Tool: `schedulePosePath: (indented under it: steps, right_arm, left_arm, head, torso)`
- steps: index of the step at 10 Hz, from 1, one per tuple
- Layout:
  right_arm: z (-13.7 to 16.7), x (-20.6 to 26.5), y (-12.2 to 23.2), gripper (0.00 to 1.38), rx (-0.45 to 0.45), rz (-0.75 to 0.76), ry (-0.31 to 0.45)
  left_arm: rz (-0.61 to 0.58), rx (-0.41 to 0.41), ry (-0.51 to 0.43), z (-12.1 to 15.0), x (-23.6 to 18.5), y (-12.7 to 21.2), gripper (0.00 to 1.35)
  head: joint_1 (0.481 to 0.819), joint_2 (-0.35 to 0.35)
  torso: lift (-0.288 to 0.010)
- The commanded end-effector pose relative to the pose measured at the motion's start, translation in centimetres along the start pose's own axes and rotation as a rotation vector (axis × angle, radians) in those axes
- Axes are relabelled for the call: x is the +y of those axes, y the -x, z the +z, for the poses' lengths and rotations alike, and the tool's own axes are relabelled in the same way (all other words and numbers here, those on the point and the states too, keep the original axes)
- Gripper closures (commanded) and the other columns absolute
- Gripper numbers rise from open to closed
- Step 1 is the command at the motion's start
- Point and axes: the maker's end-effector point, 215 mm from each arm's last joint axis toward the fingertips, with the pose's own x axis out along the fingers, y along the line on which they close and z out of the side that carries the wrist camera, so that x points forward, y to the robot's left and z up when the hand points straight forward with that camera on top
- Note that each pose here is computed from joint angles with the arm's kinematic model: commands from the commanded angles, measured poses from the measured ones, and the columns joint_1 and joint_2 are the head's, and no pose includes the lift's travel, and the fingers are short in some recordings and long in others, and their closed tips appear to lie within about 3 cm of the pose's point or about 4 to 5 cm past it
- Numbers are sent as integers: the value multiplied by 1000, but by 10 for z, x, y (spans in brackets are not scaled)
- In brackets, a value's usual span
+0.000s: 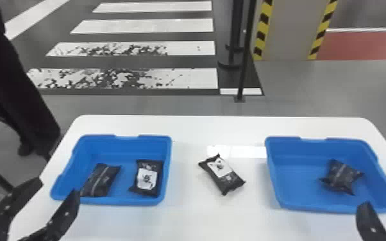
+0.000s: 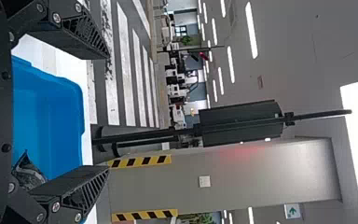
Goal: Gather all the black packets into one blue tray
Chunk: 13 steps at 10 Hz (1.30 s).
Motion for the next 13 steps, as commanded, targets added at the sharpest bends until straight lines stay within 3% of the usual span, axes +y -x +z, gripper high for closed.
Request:
schedulePosePath:
  steps: [1, 6, 10, 13]
  right_arm:
    - [-1, 0, 1, 190, 2, -4, -3]
    - [-3, 0, 1, 188, 3, -5, -16]
    - [-4, 1, 0, 188, 3, -6, -26]
    - [-8, 5, -2, 188, 3, -1, -44]
  left_arm:
    - [1, 2, 4, -1, 0, 0, 409]
    - [-5, 16, 14, -5, -2, -2, 409]
    - [-96, 53, -11, -10, -27, -38, 409]
    - [-131, 94, -83, -15, -30, -66, 406]
  head:
    - [695, 55]
    - [695, 55]
    - [695, 22]
    - [695, -12]
  torso:
    - [-110]
    - [-110]
    - [-110]
    - [-110]
